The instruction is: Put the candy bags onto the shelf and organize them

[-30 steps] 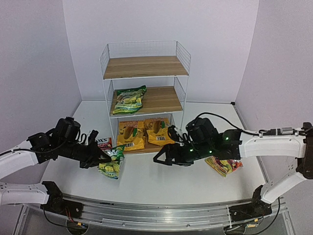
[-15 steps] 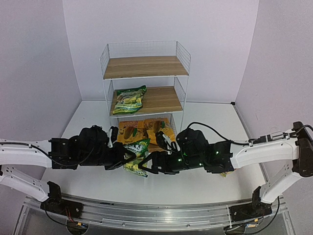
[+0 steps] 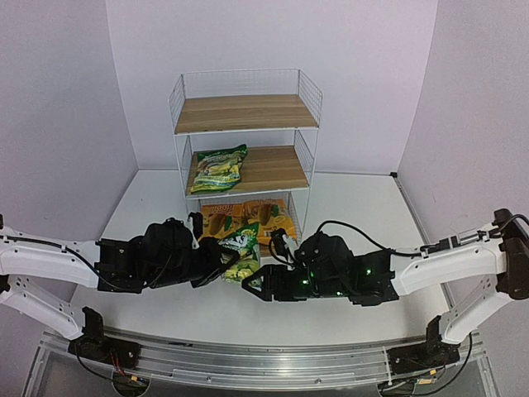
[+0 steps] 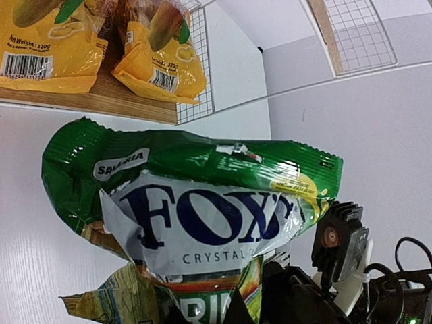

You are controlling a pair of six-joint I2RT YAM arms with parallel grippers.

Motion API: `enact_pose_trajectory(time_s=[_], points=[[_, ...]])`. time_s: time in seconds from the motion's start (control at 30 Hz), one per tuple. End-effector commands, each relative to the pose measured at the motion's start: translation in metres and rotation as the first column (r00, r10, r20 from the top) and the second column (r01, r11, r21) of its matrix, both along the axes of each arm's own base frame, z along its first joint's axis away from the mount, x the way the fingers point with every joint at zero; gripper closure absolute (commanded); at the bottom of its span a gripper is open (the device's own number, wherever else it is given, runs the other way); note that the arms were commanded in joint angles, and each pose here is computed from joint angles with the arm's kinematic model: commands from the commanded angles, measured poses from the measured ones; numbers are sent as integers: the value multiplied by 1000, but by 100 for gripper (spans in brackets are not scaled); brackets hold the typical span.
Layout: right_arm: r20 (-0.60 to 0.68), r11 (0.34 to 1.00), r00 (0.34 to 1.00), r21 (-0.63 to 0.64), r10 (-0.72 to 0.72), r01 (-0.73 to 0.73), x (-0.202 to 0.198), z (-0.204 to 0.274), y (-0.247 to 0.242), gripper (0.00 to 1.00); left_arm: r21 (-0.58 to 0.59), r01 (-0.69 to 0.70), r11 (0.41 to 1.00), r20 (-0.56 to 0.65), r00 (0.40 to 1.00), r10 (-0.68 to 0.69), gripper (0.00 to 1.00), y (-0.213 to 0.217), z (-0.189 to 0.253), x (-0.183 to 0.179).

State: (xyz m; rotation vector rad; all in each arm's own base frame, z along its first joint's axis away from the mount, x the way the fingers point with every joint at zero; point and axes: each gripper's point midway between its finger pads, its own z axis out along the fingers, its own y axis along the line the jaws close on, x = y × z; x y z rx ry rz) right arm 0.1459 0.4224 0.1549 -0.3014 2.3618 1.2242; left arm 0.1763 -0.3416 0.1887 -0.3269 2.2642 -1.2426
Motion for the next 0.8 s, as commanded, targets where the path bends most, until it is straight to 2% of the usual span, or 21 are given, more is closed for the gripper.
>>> enact_pose_trajectory(time_s=[0.0,0.13,0.2,0.27,0.3,0.33,0.4,0.5,0.57,0.63,0.77], points=[[73,994,996,98,-46,39,10,34,9,38,-135,-24,991,40,999,30,100,-8,38,4],[130,989,991,150,-34,14,11,52,18,38,-133,-23,991,35,999,27,100,-7,35,2],[151,986,988,169,-35,9,12,59,21,42,-134,-21,991,39,999,26,100,-7,36,2],[168,984,985,177,-41,11,14,64,23,54,-133,-12,991,44,999,17,100,-9,37,2],[171,984,984,178,-46,15,15,65,22,69,-135,-5,991,48,999,12,98,-9,38,1],[172,983,984,181,-53,21,16,66,22,83,-135,-1,991,51,999,8,93,-10,39,1],[164,982,984,184,-67,36,16,67,17,96,-124,3,992,57,998,4,74,-8,40,0],[149,980,983,186,-104,76,17,70,2,100,-75,-18,997,60,998,23,26,4,38,1],[148,981,981,167,-123,98,17,73,-10,100,-3,-54,999,57,997,54,5,21,33,2],[152,984,979,129,-140,120,17,76,-22,100,68,-96,993,57,994,92,1,41,30,2],[188,993,976,74,-106,94,13,96,-36,100,148,-157,976,55,987,150,0,77,26,0]])
